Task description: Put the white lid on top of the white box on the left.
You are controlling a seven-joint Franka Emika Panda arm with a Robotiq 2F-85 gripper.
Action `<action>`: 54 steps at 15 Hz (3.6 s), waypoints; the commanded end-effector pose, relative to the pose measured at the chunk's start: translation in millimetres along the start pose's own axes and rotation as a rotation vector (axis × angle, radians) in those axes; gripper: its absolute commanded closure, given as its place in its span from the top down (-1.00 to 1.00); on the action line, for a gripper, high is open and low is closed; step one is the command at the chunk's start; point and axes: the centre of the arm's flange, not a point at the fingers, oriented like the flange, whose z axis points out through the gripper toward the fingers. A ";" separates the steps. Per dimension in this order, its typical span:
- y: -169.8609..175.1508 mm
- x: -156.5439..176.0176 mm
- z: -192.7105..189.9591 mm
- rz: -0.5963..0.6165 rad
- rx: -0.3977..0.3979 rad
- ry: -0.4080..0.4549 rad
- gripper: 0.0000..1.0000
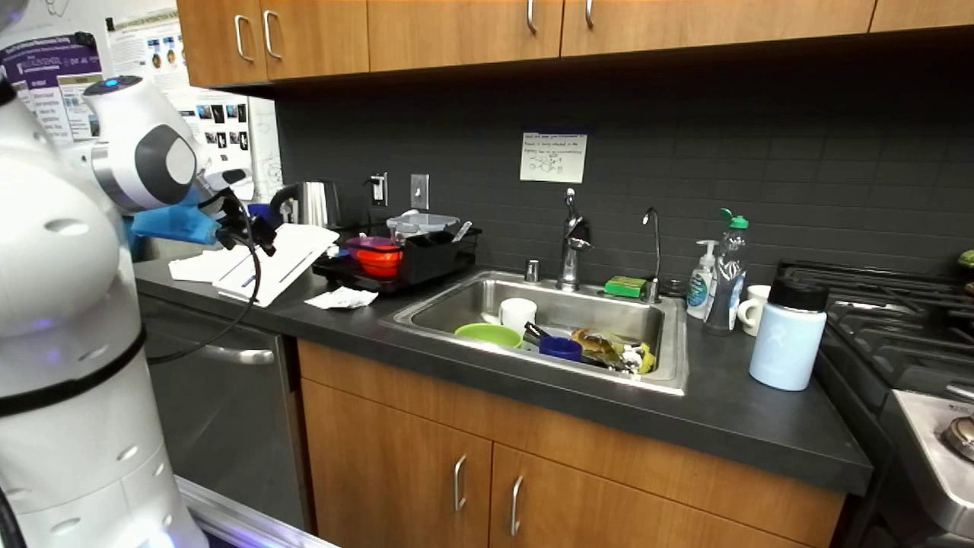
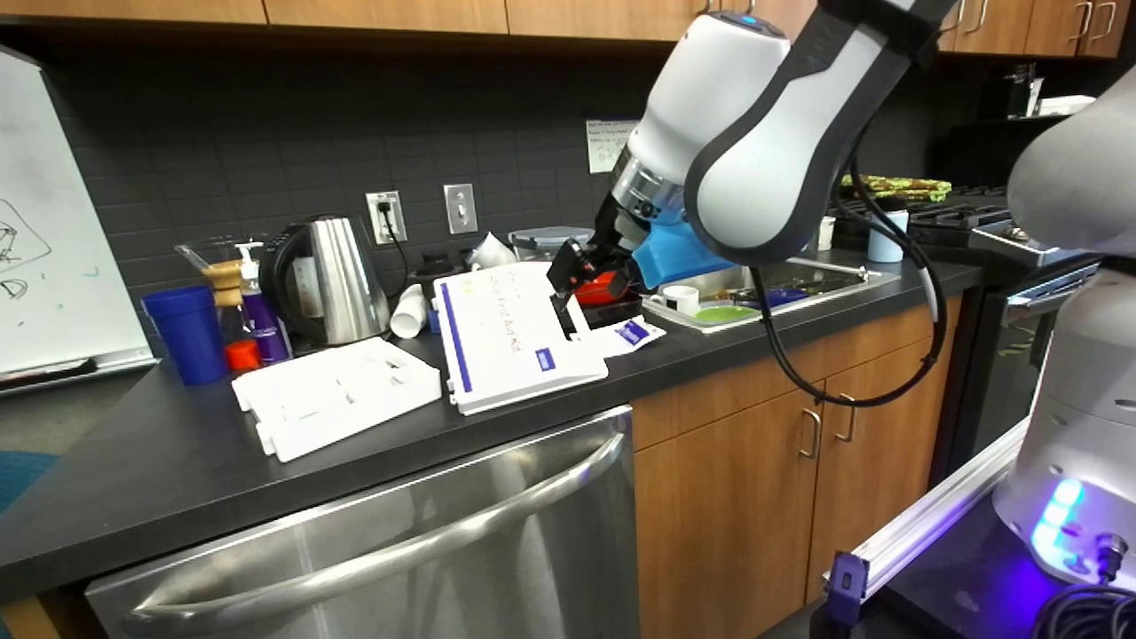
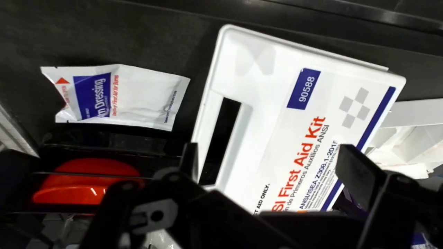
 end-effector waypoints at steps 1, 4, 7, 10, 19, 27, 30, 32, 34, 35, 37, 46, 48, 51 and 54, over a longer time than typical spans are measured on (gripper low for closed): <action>-4.1 4.5 10.7 0.024 -0.044 0.030 1.00; -1.4 10.0 11.4 0.050 -0.057 0.043 1.00; 4.2 16.7 12.8 0.069 -0.068 0.055 1.00; 15.0 25.2 17.6 0.080 -0.087 0.064 1.00; 44.4 50.5 33.4 0.112 -0.129 0.066 1.00; 35.4 33.9 60.9 0.073 -0.143 0.010 1.00; 30.5 34.3 65.3 0.059 -0.140 0.013 1.00; 28.0 37.4 68.7 0.055 -0.137 0.018 1.00; 28.0 40.9 74.0 0.053 -0.140 0.022 1.00; 29.2 41.7 77.0 0.053 -0.143 0.023 1.00; 32.5 44.2 82.0 0.055 -0.150 0.019 1.00; 46.7 51.7 94.5 0.051 -0.174 0.009 1.00; 48.8 49.9 97.7 0.047 -0.179 0.002 1.00; 50.9 47.6 100.3 0.046 -0.182 -0.007 1.00; 52.0 47.9 100.6 0.047 -0.182 -0.011 1.00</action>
